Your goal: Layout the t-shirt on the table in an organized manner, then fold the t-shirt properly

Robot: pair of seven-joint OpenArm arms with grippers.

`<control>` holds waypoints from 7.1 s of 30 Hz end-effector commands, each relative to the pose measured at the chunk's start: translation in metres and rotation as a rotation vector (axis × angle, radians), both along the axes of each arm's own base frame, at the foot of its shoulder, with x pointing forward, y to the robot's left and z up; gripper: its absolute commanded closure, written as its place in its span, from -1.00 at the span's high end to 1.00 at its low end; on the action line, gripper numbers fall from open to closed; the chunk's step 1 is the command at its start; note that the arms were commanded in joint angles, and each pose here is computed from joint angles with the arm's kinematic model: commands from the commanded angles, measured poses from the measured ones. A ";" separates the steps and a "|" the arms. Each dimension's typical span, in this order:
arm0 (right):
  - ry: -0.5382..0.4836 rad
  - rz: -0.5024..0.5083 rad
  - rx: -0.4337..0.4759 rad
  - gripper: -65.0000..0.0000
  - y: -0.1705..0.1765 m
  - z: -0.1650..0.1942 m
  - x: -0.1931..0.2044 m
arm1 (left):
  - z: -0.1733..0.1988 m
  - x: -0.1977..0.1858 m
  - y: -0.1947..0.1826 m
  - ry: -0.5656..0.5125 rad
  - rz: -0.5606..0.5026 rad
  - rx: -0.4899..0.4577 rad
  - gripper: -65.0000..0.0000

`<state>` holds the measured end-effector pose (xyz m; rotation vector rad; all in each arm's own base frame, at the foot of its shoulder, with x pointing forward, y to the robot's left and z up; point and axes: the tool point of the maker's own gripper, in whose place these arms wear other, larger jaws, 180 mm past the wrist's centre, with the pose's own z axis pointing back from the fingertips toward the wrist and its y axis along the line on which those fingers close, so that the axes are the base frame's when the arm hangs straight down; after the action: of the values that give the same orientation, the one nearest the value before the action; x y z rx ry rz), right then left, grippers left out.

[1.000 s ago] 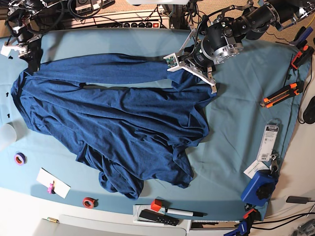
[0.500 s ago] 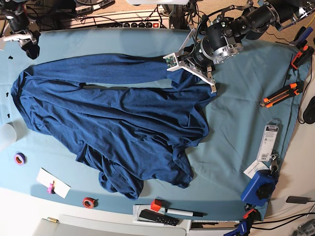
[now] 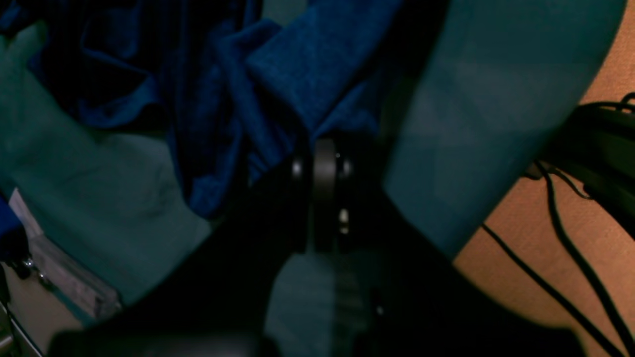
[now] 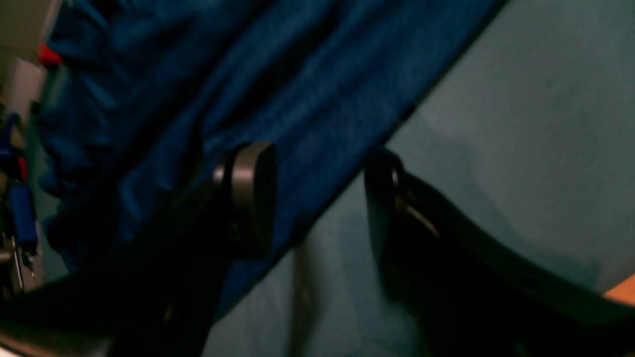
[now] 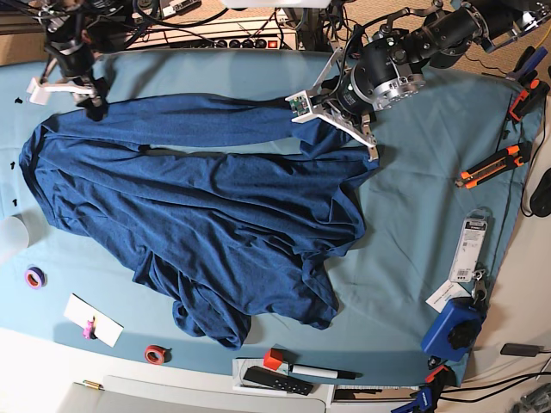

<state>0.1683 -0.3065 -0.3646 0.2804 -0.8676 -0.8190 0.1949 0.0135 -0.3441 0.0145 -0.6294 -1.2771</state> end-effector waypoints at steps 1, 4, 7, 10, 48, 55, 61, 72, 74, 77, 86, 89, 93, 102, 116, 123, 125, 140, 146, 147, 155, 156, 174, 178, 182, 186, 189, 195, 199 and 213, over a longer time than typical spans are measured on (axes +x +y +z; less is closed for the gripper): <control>-0.045 0.009 -0.035 -0.12 -0.004 0.012 0.008 | 0.008 0.005 -0.002 -0.028 -0.001 -0.018 -1.00; -0.020 0.003 -0.043 -0.12 -0.006 0.008 0.007 | 0.008 0.005 -0.002 -0.029 -0.002 -0.019 -1.00; 0.015 -0.051 -0.047 -0.12 -0.016 0.002 -0.004 | 0.008 0.005 -0.002 -0.029 -0.001 -0.018 -1.00; 0.036 -0.088 0.000 -0.12 -0.019 -0.014 -0.013 | 0.008 0.005 -0.002 -0.029 -0.002 -0.019 -1.00; -0.027 0.169 -0.224 -1.00 -0.019 0.053 0.008 | 0.067 0.008 -0.036 -0.188 -0.068 -0.241 -1.00; -0.096 0.131 -0.377 -1.00 -0.045 0.089 0.026 | 0.102 0.034 -0.047 -0.368 -0.047 -0.349 -1.00; -0.148 0.107 -0.466 -1.00 -0.065 0.116 0.046 | 0.109 0.072 -0.050 -0.455 0.004 -0.329 -1.00; -0.115 0.139 -0.616 -1.00 -0.056 0.118 0.086 | 0.094 0.128 -0.042 -0.511 0.071 -0.234 -1.00; -0.089 0.162 -0.648 -1.00 -0.049 0.115 0.096 | 0.091 0.135 -0.037 -0.534 0.082 -0.198 -1.00; -0.053 0.168 -0.708 -1.00 -0.046 0.112 0.105 | 0.091 0.141 -0.029 -0.560 0.117 -0.169 -1.00; 0.013 0.164 -0.653 -1.00 -0.064 0.069 0.123 | 0.086 0.141 -0.022 -0.545 0.145 -0.135 -1.00; 0.038 0.161 -0.622 -1.00 -0.075 0.058 0.130 | 0.081 0.137 -0.022 -0.528 0.145 -0.135 -1.00; 0.040 0.167 -0.607 -1.00 -0.081 0.060 0.135 | 0.073 0.131 -0.022 -0.506 0.146 -0.133 -1.00; 0.032 0.283 -0.563 -0.18 -0.072 0.064 0.138 | 0.073 0.131 -0.021 -0.506 0.160 -0.142 -0.18; -0.237 -0.147 -0.191 -0.18 -0.134 0.088 0.042 | 0.075 0.133 -0.019 -0.512 0.189 -0.158 -0.17; -0.176 -0.313 -0.166 -0.18 -0.144 0.061 0.002 | 0.072 0.130 -0.021 -0.490 0.188 -0.166 -0.17; -0.178 -0.315 -0.172 -0.18 -0.144 0.061 0.008 | 0.069 0.127 -0.021 -0.481 0.189 -0.165 -0.17; -0.148 -0.254 0.025 -0.18 -0.114 0.002 0.078 | 0.062 0.121 -0.021 -0.462 0.189 -0.162 -0.17; -0.227 -0.237 -0.037 -0.18 -0.122 0.033 0.075 | 0.063 0.121 -0.022 -0.464 0.186 -0.167 -0.17; -0.233 -0.236 -0.052 -0.18 -0.124 0.039 0.073 | 0.062 0.121 -0.022 -0.463 0.186 -0.167 -0.17; -0.195 -0.216 -0.164 -0.18 -0.126 0.061 0.042 | 0.063 0.121 -0.022 -0.464 0.186 -0.168 -0.17; -0.184 -0.226 -0.162 -0.18 -0.126 0.057 0.038 | 0.062 0.121 -0.022 -0.463 0.187 -0.167 -0.17; -0.153 -0.350 0.060 -0.18 -0.129 -0.012 0.054 | 0.062 0.121 -0.022 -0.463 0.186 -0.167 -0.17; -0.171 -0.356 0.102 -0.18 -0.129 -0.016 0.070 | 0.062 0.121 -0.022 -0.463 0.186 -0.167 -0.17; -0.177 -0.359 0.088 -0.18 -0.133 -0.012 0.080 | 0.062 0.121 -0.022 -0.463 0.187 -0.167 -0.17; -0.189 -0.347 0.062 -0.28 -0.140 -0.003 0.083 | 0.063 0.122 -0.021 -0.466 0.199 -0.172 -0.17; -0.203 -0.286 0.020 -1.00 -0.141 0.005 0.086 | 0.065 0.125 -0.015 -0.473 0.251 -0.184 -0.17; -0.190 -0.270 0.015 -1.00 -0.144 0.008 0.085 | 0.070 0.142 0.017 -0.437 0.396 -0.188 -0.17; -0.182 -0.262 0.023 -1.00 -0.142 0.007 0.085 | 0.067 0.149 0.044 -0.315 0.499 -0.295 -0.17; -0.178 -0.257 0.029 -1.00 -0.140 0.006 0.085 | 0.025 0.097 0.111 0.093 0.776 -0.643 0.32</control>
<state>0.2472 -0.4341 -0.3781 0.2869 -1.0103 -1.0750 0.2861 0.1257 -0.3294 -0.2944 -0.7808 -0.2866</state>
